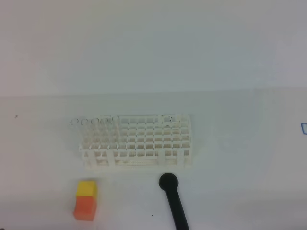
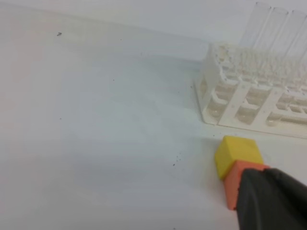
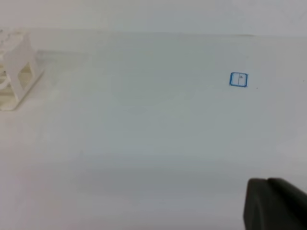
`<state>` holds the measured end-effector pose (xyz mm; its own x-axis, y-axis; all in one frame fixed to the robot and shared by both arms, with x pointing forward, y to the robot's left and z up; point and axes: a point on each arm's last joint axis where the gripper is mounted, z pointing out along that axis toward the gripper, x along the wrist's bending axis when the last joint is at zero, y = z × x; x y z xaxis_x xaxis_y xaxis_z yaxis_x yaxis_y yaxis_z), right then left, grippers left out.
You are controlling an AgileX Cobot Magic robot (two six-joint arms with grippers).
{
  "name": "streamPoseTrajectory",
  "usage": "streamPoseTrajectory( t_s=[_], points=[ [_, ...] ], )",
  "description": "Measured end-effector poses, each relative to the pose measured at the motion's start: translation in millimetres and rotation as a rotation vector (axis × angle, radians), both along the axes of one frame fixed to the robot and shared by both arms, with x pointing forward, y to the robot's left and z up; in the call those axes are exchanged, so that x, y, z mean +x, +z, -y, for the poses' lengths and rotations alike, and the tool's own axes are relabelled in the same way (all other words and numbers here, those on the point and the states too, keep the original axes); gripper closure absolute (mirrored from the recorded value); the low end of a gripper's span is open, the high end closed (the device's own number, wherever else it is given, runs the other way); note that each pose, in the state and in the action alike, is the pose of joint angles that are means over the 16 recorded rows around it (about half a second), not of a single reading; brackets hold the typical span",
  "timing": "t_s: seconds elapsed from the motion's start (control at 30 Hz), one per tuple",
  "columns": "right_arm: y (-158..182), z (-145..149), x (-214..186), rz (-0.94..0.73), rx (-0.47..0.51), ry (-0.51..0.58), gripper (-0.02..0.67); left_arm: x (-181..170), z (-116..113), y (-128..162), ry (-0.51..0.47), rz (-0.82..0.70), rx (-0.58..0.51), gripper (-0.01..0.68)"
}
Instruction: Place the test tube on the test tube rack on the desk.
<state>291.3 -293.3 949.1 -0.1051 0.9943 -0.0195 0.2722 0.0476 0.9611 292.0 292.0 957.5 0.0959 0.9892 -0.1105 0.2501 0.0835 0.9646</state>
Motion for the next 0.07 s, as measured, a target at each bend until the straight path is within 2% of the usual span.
streamPoseTrajectory(
  t_s=[0.07],
  points=[
    [0.0, 0.0, 0.0, 0.000, -0.001, 0.000, 0.650, 0.0, 0.0, 0.0, 0.000, 0.000, 0.000, 0.674]
  ],
)
